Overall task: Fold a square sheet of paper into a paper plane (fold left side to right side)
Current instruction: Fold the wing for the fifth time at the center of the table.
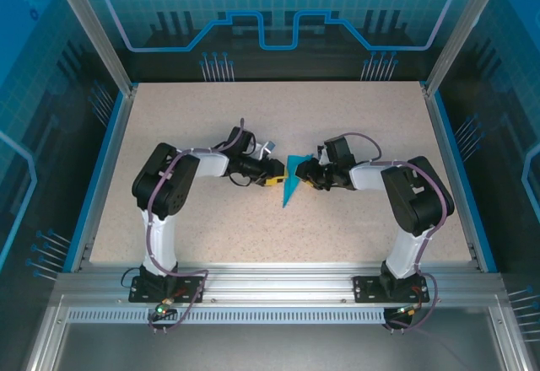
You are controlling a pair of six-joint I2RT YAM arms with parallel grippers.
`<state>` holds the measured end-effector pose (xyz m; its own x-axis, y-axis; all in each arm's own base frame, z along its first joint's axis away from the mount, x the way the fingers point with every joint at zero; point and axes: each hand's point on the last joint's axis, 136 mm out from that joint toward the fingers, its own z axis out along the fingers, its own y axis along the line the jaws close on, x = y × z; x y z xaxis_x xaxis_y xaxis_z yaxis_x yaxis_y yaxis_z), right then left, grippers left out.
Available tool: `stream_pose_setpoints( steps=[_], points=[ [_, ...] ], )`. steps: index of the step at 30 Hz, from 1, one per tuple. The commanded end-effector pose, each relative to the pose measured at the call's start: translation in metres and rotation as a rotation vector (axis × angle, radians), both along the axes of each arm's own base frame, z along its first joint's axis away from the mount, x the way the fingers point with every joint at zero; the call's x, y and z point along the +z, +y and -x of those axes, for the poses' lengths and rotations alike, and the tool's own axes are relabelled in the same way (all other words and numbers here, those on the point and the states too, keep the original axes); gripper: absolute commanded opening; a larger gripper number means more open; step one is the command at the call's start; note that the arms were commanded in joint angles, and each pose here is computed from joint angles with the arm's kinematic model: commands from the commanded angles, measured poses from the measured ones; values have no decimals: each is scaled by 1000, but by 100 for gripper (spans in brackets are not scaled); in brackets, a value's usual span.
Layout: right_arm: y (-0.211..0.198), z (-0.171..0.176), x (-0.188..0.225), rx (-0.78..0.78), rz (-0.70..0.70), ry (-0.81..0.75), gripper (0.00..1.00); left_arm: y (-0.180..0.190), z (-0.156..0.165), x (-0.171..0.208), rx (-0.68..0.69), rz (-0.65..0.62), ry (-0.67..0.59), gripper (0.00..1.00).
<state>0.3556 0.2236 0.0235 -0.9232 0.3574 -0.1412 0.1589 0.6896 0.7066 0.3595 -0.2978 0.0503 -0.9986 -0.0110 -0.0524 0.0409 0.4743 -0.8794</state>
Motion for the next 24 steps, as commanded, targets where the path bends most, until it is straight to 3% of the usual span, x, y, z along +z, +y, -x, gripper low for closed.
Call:
stream_pose_setpoints(
  steps=[1, 24],
  points=[
    [-2, 17, -35, 11, 54, 97, 40, -5, -6, 0, -28, 11, 1, 41],
    [-1, 16, -38, 17, 49, 107, 39, -25, -12, -18, -72, 12, 50, 34]
  ],
)
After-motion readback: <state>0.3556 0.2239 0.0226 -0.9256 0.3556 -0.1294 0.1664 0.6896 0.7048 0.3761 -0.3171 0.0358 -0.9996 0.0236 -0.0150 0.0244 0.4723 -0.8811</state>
